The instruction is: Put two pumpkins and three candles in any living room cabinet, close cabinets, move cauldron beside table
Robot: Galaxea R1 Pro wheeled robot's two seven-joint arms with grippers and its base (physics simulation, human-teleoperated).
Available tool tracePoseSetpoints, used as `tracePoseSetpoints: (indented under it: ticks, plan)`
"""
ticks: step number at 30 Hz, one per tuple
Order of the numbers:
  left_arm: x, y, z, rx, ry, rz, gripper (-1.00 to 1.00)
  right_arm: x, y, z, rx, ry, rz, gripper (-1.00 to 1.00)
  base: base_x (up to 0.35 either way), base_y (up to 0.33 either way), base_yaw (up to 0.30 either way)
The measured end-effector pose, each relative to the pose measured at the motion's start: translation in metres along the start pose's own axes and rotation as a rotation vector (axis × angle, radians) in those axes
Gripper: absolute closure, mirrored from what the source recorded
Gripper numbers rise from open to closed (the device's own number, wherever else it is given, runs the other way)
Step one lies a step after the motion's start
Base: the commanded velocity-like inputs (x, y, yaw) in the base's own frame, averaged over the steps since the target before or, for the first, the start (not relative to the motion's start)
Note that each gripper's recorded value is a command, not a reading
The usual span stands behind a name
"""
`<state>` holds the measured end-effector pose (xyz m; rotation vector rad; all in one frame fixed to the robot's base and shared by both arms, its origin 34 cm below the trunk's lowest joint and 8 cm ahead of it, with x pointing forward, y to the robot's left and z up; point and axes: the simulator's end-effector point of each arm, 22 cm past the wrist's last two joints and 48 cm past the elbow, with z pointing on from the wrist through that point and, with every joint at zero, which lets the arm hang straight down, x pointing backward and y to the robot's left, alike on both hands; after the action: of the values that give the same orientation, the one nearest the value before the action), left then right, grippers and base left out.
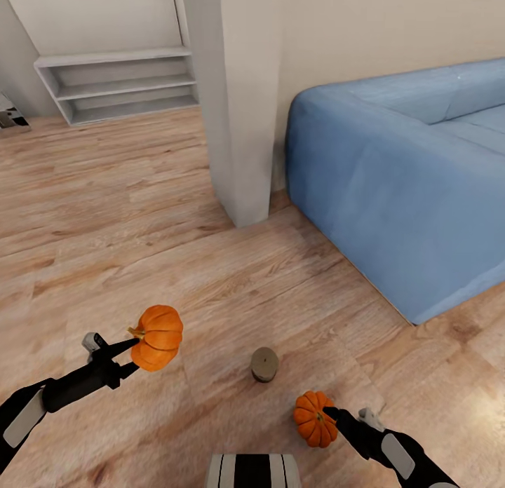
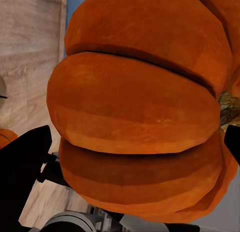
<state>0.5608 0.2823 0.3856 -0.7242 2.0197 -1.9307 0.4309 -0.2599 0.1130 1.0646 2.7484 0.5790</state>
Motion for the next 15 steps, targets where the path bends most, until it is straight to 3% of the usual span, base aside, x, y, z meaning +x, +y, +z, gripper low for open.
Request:
tracePoseSetpoints:
  ticks: [10, 15]
  plan:
    - [0.0, 0.001, -0.001, -0.002, -0.001, -0.002, 1.0, -0.001, 0.012, 0.0, -0.055, -0.006, -0.005, -1.0, 0.0, 0.0, 0.0]
    - [0.001, 0.012, -0.001, -0.014, -0.001, -0.019, 1.0, 0.004, 0.005, 0.005, -0.045, 0.006, 0.001, -1.0, 0.0, 0.0, 0.0]
